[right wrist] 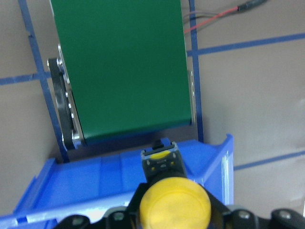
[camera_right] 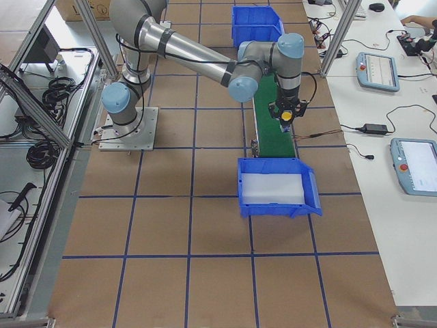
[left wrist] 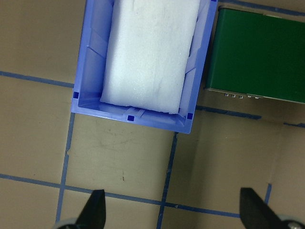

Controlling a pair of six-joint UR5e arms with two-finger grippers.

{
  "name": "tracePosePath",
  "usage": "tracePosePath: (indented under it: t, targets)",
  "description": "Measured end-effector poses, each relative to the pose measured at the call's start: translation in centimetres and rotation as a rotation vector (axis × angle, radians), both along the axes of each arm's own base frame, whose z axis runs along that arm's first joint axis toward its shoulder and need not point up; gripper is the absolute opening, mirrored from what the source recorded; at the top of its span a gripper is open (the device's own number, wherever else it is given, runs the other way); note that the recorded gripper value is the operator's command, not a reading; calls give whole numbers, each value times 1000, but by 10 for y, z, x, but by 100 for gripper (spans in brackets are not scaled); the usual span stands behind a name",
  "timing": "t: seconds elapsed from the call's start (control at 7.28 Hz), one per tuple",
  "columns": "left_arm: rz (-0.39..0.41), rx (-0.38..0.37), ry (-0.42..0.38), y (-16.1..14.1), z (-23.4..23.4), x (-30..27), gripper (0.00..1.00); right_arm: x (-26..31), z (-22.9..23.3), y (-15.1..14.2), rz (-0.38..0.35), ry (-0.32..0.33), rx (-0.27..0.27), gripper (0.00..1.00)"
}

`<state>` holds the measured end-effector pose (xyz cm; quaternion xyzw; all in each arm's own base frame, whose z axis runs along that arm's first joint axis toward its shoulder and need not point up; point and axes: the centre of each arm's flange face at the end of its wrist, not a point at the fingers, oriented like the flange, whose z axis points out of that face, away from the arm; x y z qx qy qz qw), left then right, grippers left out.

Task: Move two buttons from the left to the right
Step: 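Close the right gripper on the yellow button and lift it, then carry the yellow button into the blue bin beside the belt end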

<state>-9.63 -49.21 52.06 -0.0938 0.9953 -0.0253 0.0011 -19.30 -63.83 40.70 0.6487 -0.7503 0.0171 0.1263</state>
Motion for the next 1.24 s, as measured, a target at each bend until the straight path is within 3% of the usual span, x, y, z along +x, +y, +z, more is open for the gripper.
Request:
tracePosePath:
  t: [0.27, 0.82, 1.24]
  targets:
    - [1, 2, -1, 0, -1, 1, 100, -69, -6, 20, 10, -33, -23, 13]
    - [-1, 6, 21, -2, -4, -2, 100, -168, -82, 28, 120, -108, -88, 13]
    - [-1, -1, 24, -4, -5, -2, 100, -184, -126, 24, 151, -102, -45, 14]
